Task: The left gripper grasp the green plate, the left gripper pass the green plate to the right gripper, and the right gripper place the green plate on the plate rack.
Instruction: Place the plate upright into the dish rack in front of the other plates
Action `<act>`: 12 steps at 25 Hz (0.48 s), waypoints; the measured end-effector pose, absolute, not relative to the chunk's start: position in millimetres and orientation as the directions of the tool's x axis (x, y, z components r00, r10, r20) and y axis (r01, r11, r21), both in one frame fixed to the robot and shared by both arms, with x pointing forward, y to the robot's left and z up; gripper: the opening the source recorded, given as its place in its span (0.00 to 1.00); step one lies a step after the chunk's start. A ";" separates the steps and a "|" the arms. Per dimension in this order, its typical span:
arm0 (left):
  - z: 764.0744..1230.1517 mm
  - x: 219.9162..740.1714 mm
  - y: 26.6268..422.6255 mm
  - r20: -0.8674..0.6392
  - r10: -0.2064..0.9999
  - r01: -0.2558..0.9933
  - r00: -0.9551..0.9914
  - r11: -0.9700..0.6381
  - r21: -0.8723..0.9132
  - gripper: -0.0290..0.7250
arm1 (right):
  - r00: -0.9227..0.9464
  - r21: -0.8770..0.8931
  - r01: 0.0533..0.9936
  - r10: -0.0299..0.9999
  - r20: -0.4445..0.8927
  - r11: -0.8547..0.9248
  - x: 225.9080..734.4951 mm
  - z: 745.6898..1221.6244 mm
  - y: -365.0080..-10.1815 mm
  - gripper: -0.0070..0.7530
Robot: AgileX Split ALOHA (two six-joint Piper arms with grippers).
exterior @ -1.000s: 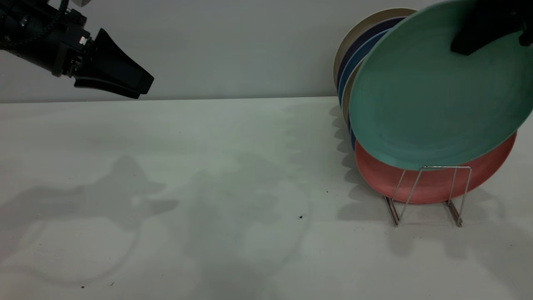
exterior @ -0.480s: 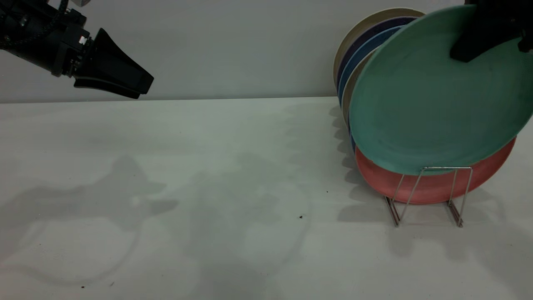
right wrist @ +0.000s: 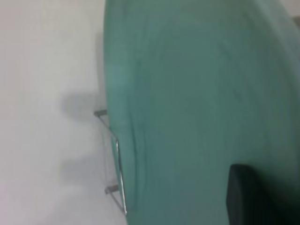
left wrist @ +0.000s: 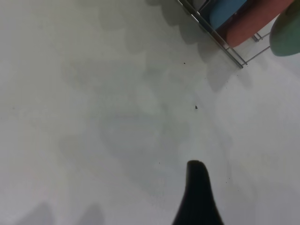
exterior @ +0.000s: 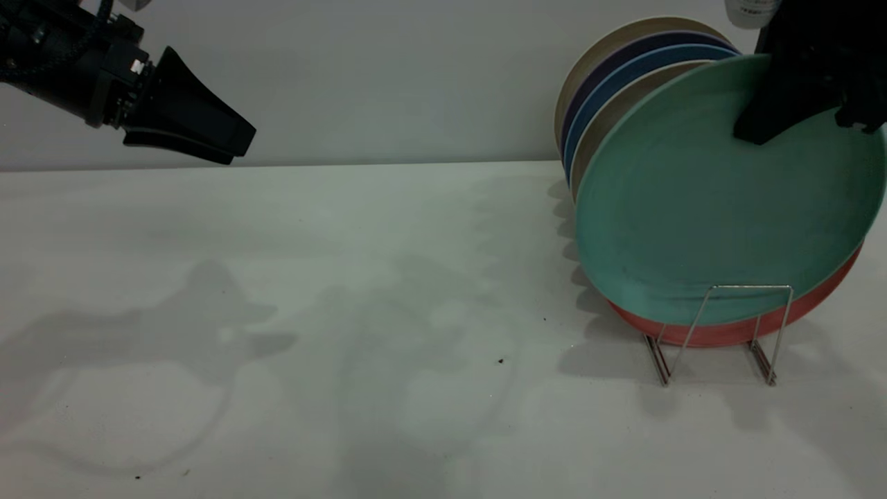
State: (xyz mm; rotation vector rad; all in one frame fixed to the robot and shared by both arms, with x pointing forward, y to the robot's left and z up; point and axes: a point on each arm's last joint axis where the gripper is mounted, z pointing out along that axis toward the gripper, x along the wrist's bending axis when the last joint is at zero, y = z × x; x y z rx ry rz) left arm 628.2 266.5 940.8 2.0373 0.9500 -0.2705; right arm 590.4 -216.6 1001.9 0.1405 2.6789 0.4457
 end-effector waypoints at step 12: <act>940.8 628.2 266.5 -0.499 0.527 0.711 0.688 -0.351 0.610 0.81 | -0.912 0.371 0.092 0.228 -0.340 0.924 588.5 1001.7 -214.8 0.58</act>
